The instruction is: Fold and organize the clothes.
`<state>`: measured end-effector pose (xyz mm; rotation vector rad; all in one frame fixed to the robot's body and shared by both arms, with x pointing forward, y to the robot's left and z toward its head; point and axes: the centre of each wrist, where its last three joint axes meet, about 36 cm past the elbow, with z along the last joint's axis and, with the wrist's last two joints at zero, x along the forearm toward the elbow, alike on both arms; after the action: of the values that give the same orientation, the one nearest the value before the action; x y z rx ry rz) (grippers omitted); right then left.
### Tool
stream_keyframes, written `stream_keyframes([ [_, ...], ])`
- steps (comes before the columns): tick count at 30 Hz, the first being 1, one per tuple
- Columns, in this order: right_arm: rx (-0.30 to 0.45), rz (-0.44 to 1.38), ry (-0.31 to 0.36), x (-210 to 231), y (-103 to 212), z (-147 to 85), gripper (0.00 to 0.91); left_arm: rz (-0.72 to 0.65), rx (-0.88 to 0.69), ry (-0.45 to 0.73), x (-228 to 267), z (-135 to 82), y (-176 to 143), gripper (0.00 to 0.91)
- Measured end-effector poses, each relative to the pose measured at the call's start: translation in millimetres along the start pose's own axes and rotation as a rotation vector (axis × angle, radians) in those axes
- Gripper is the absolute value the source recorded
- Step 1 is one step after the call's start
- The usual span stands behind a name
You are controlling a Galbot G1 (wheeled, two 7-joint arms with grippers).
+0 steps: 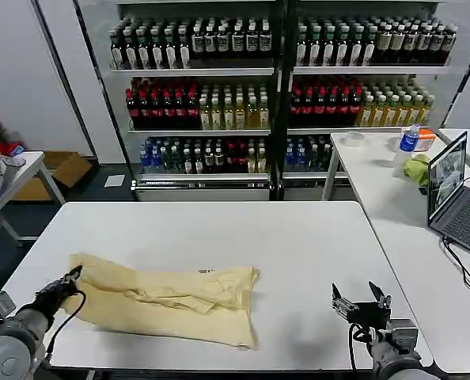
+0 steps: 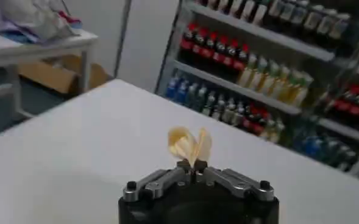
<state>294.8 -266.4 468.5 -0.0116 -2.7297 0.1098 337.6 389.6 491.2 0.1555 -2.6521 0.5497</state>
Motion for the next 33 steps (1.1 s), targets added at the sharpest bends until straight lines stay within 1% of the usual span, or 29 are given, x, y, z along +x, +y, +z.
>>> stream_keyframes([
  [7,0.01,-0.007,-0.001,0,0,-1,0.907,0.199,0.174,0.053,4,13,-36,0.01],
  [13,0.014,-0.01,-0.002,-2,-1,-1,0.907,0.312,0.291,0.102,-1,32,-63,0.01],
  [22,0.021,-0.022,0.0,-7,0,-1,0.907,0.404,0.397,0.167,-9,58,-98,0.01],
  [33,0.025,-0.024,0.002,-12,-3,-2,0.907,0.49,0.428,0.22,-20,80,-144,0.01],
])
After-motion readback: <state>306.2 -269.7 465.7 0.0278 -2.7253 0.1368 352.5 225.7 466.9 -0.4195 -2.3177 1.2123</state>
